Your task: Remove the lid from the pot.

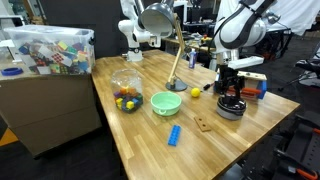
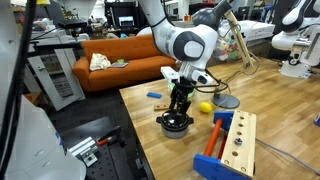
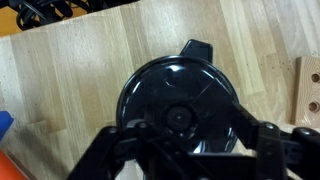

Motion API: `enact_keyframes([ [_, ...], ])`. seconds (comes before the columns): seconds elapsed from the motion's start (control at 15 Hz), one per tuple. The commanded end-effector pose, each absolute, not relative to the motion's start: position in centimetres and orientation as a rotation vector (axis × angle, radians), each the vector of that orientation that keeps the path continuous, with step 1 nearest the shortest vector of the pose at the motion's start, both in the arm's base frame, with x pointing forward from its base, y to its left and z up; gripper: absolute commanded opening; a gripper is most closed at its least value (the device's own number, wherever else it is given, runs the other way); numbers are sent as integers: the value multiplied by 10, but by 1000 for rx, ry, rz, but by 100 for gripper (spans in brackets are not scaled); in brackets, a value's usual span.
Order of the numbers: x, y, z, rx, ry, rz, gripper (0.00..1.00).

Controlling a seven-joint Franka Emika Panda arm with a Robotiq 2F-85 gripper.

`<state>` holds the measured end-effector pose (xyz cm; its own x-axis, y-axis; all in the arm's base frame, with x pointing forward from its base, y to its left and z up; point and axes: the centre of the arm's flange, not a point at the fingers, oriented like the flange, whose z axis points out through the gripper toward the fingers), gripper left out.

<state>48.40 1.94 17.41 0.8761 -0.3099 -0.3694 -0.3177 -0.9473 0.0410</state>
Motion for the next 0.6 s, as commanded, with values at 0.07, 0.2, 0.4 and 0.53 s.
enact_keyframes([
  [0.07, 486, 16, 174, -2999, 535, 624, 40],
  [0.2, 486, 12, 175, -2995, 541, 637, 28],
  [0.4, 485, 8, 176, -2988, 554, 650, 10],
  [0.53, 483, 7, 177, -2985, 554, 647, 9],
])
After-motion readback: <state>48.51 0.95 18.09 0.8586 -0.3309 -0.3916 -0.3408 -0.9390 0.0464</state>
